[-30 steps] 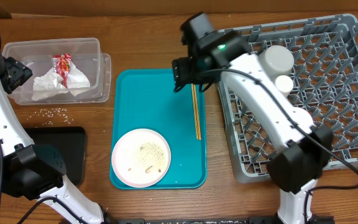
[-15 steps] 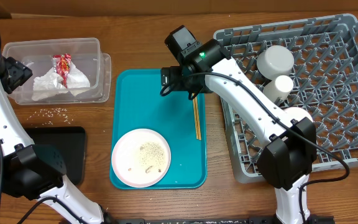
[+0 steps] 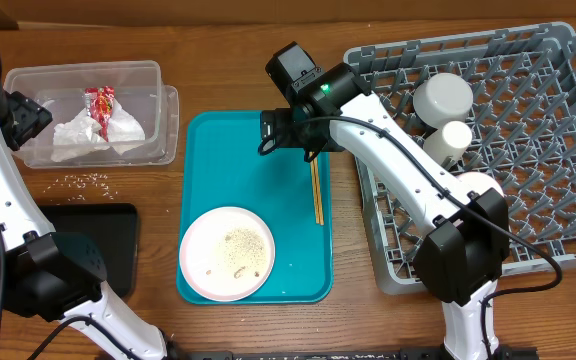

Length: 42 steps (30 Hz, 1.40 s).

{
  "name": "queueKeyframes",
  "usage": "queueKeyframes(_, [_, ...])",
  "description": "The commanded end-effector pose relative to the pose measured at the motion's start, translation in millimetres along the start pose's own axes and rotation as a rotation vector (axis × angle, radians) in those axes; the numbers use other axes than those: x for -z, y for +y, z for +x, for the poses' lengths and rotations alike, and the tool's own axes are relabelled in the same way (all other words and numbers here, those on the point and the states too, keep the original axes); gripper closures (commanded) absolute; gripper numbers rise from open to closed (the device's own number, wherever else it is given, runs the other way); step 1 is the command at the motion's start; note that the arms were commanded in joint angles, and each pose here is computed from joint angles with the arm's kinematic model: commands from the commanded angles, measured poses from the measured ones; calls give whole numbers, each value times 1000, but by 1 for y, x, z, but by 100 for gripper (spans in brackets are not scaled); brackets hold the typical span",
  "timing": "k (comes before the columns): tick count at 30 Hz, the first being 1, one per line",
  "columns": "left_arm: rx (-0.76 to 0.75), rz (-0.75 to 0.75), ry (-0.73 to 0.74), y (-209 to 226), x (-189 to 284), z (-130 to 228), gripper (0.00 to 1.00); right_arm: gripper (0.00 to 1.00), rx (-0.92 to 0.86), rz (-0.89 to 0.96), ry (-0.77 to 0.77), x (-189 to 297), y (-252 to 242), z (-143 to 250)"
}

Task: Sort waste into correct bins and load items into the dishwasher
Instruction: 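Lower the right gripper onto the wooden chopsticks and grasp them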

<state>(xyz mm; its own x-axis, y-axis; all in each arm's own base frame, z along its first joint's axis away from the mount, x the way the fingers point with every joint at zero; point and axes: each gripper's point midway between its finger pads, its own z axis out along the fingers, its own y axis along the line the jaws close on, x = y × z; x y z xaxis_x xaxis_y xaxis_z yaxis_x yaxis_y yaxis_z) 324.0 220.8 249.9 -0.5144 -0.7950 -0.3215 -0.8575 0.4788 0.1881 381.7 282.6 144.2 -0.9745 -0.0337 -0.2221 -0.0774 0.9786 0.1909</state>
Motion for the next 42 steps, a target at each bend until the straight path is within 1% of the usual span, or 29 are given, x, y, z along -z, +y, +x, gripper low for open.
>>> queueKeyframes(1, [-16,-6,12,-2,-4,2,0,0,-13,-6,-17,7,-1,-3])
queueKeyframes(11, [-17,-6,12,-2,-4,2,0,0,-22,22,22,7,-11,5])
queueKeyframes(15, [-17,-6,12,-2,-4,2,0,0,-22,42,55,6,-15,14])
queueKeyframes(16, [-17,-6,12,-2,-4,2,0,4,-22,47,63,6,-16,16])
queueKeyframes(19, [-16,-6,12,-2,-4,2,0,20,-20,67,94,-3,-21,25])
queueKeyframes(20, [-17,-6,12,-2,-4,2,0,34,-20,75,108,-14,-24,30])
queueKeyframes(21, [-17,-6,12,-2,-4,2,0,42,-20,78,114,-21,-26,33])
queueKeyframes(25, [-16,-6,12,-2,-4,2,0,62,-15,73,105,-50,-29,39])
queueKeyframes(29, [-17,-6,12,-2,-4,2,0,64,11,76,42,-72,-32,33])
queueKeyframes(35, [-17,-6,12,-2,-4,2,0,64,18,127,-67,-80,-41,14])
queueKeyframes(42, [-16,-6,12,-2,-4,2,0,64,29,137,-81,-99,-42,9])
